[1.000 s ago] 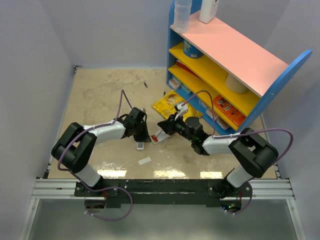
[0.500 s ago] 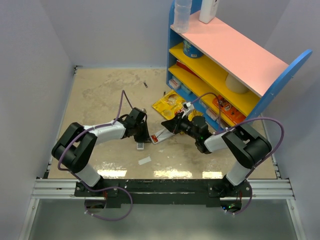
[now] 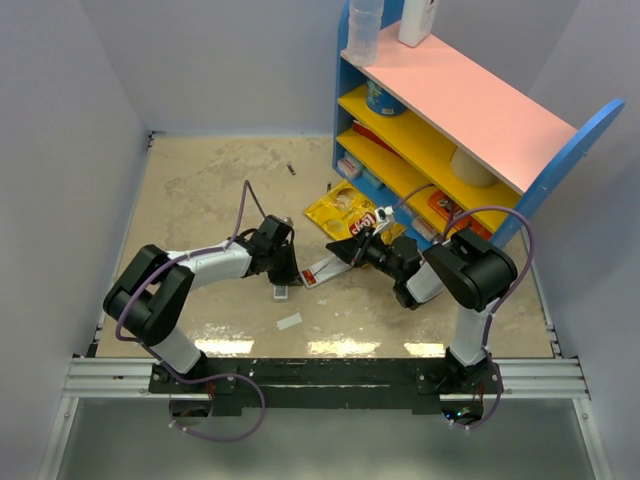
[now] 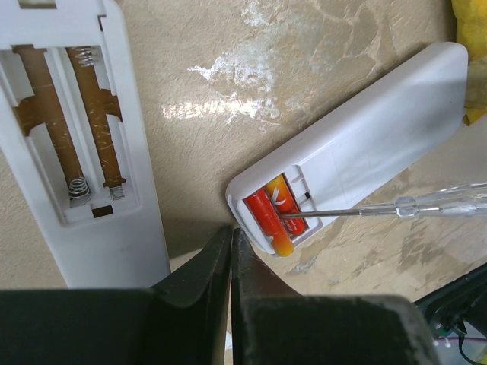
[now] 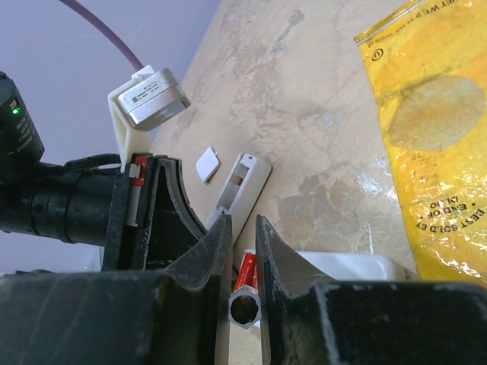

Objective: Unload the batteries from the remote control

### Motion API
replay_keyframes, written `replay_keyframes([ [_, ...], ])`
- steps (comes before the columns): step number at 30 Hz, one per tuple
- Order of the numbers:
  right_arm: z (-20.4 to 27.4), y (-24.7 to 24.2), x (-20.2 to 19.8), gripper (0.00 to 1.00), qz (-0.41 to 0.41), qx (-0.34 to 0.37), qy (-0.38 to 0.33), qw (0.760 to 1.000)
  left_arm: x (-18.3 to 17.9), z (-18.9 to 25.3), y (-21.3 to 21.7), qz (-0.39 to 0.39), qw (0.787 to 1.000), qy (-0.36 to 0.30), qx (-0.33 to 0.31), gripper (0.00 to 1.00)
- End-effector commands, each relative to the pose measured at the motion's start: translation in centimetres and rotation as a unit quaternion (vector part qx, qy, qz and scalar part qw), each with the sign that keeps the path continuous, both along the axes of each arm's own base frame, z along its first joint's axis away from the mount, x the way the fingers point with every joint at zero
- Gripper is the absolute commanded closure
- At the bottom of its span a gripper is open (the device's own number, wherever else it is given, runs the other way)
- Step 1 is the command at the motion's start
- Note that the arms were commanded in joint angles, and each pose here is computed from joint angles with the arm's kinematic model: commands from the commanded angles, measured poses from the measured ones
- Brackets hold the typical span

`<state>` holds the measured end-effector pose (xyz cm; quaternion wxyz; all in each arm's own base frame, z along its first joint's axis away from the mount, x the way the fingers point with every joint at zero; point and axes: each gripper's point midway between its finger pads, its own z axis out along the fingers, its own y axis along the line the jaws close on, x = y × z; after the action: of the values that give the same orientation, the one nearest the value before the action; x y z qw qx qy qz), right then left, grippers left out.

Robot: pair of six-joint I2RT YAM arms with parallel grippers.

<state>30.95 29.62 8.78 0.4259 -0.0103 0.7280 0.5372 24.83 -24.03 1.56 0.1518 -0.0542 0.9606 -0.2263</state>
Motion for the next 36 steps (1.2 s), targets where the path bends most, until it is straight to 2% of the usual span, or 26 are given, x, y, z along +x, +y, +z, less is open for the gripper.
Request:
replay_keyframes([
  [1, -2.4, 0.9, -3.2, 1.0, 0.057, 0.016, 0.081, 0.995, 0.3, -0.6, -0.7, -0.001, 1.0, -0.002, 0.004, 0.91],
  [6, -2.1, 0.8, -2.8, 1.0, 0.053, 0.029, 0.091, 0.994, 0.5, -0.7, -0.9, -0.001, 1.0, -0.004, 0.003, 0.91],
  [12, -0.5, 0.9, -2.5, 1.0, 0.051, 0.092, 0.117, 0.987, 0.4, -1.0, -1.0, -0.002, 1.0, 0.0, 0.007, 0.91],
  [18, 1.1, 0.8, -1.7, 1.0, 0.036, 0.116, 0.109, 0.987, 0.3, -1.4, -0.9, -0.002, 1.0, 0.003, 0.009, 0.91],
  [21, 1.5, 1.0, -1.3, 1.0, 0.037, 0.114, 0.104, 0.987, 0.3, -1.4, -1.0, -0.003, 1.0, 0.003, 0.009, 0.91],
  [25, -0.3, 0.5, -1.5, 1.0, 0.025, 0.085, 0.114, 0.989, 0.5, -0.6, -1.0, -0.002, 1.0, 0.0, 0.012, 0.91],
  [29, -1.2, 0.4, -1.9, 1.0, 0.026, 0.09, 0.127, 0.987, 1.1, 1.6, -1.3, 0.0, 1.0, -0.019, 0.005, 0.9],
  [34, -1.0, 0.3, -1.8, 1.0, 0.017, 0.115, 0.154, 0.981, 1.5, 2.3, -1.7, -0.004, 1.0, -0.025, -0.003, 0.9],
  [36, -1.3, 0.3, -1.7, 1.0, 0.012, 0.105, 0.162, 0.981, 1.5, 2.3, -2.0, -0.006, 1.0, -0.025, -0.01, 0.9],
])
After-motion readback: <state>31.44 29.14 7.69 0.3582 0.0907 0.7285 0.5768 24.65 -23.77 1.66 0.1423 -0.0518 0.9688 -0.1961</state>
